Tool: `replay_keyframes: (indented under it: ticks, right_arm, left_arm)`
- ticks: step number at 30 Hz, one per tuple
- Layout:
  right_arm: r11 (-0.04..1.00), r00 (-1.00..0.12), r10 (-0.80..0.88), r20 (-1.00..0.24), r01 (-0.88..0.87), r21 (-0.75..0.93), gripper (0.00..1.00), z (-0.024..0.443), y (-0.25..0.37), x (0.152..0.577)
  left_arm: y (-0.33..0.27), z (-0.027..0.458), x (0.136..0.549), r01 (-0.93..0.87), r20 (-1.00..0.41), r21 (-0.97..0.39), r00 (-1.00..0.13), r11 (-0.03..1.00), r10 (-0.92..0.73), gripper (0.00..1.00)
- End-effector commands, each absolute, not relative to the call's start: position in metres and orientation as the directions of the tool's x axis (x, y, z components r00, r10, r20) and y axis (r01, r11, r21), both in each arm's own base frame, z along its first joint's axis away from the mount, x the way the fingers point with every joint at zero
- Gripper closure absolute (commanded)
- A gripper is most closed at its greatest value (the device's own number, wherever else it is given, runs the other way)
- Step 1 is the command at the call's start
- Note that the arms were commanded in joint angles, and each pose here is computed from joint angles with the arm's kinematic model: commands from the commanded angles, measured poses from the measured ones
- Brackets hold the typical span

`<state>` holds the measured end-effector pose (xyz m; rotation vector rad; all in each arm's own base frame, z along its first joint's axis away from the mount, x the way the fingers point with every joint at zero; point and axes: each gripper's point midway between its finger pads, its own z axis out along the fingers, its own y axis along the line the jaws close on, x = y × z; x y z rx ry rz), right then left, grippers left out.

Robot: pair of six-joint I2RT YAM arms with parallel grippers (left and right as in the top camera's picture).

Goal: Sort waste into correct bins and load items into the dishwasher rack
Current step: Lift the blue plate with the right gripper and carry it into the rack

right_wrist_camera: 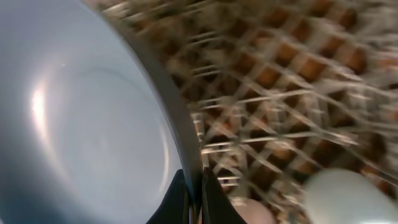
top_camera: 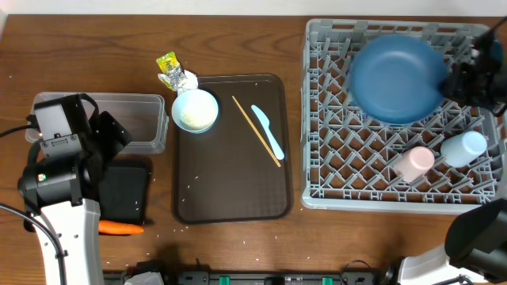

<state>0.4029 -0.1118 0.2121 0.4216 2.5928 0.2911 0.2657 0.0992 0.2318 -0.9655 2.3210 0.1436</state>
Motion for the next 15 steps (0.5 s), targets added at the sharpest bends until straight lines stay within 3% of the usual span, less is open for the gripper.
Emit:
replay_keyframes:
  ticks: [1, 7, 15]
  right_arm:
    - [0.877, -0.751, 0.471, -0.462, 0.454, 0.156, 0.99, 0.221, -0.162, 0.388]
    - [0.778, -0.661, 0.568, -0.491, 0.625, 0.058, 0.99, 0.222, -0.203, 0.373]
    - [0.693, -0.562, 0.556, -0.612, 0.72, -0.031, 0.99, 0.24, -0.236, 0.38]
  left_arm:
    - [0.101, 0.239, 0.264, -0.679, -0.593, -0.141, -0.525, 0.721, -0.61, 0.02]
    - [0.101, 0.239, 0.264, -0.679, -0.593, -0.141, -0.525, 0.721, -0.61, 0.02]
    - [0.101, 0.239, 0.264, -0.679, -0.593, -0.141, -0.525, 0.721, -0.61, 0.02]
